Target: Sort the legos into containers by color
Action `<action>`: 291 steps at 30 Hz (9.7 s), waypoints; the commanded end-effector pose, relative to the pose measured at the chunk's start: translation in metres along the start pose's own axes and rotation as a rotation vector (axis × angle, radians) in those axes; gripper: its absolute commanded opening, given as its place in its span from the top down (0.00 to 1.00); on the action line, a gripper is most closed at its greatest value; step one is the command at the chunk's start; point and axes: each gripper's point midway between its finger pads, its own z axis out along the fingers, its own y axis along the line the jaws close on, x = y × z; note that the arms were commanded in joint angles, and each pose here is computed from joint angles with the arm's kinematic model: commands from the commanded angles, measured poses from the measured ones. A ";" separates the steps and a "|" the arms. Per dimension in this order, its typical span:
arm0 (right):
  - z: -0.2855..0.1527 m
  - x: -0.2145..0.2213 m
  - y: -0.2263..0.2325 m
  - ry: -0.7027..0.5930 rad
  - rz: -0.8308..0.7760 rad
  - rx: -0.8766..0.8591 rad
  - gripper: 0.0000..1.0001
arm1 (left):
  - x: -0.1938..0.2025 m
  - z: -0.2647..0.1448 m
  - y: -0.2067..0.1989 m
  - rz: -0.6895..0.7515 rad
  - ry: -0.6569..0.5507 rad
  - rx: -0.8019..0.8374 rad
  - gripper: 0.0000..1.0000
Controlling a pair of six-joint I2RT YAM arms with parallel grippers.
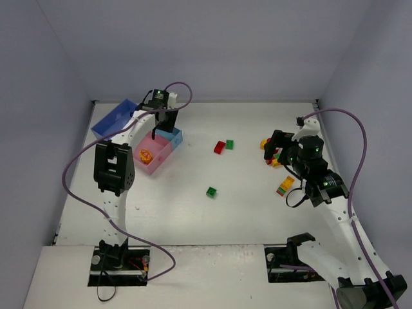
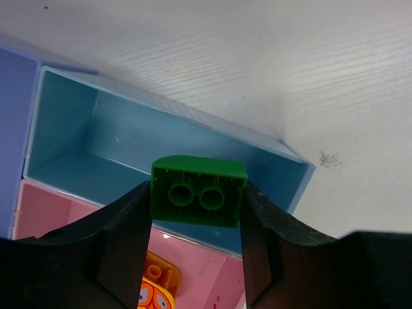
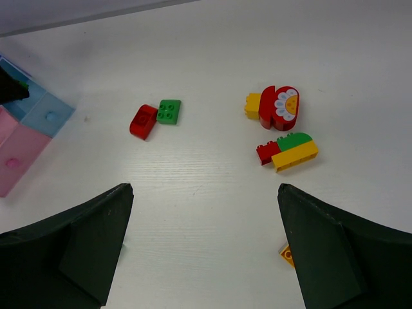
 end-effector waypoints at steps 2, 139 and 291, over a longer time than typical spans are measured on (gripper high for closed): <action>-0.003 -0.020 0.001 -0.066 -0.005 0.002 0.08 | -0.035 -0.032 0.008 0.007 -0.098 0.008 0.58; -0.006 -0.012 -0.005 -0.037 0.006 0.036 0.08 | -0.073 -0.060 -0.148 -0.099 -0.255 0.125 0.98; 0.040 0.139 -0.124 0.361 0.424 0.697 0.20 | -0.004 -0.161 -0.128 -0.306 -0.248 0.184 0.40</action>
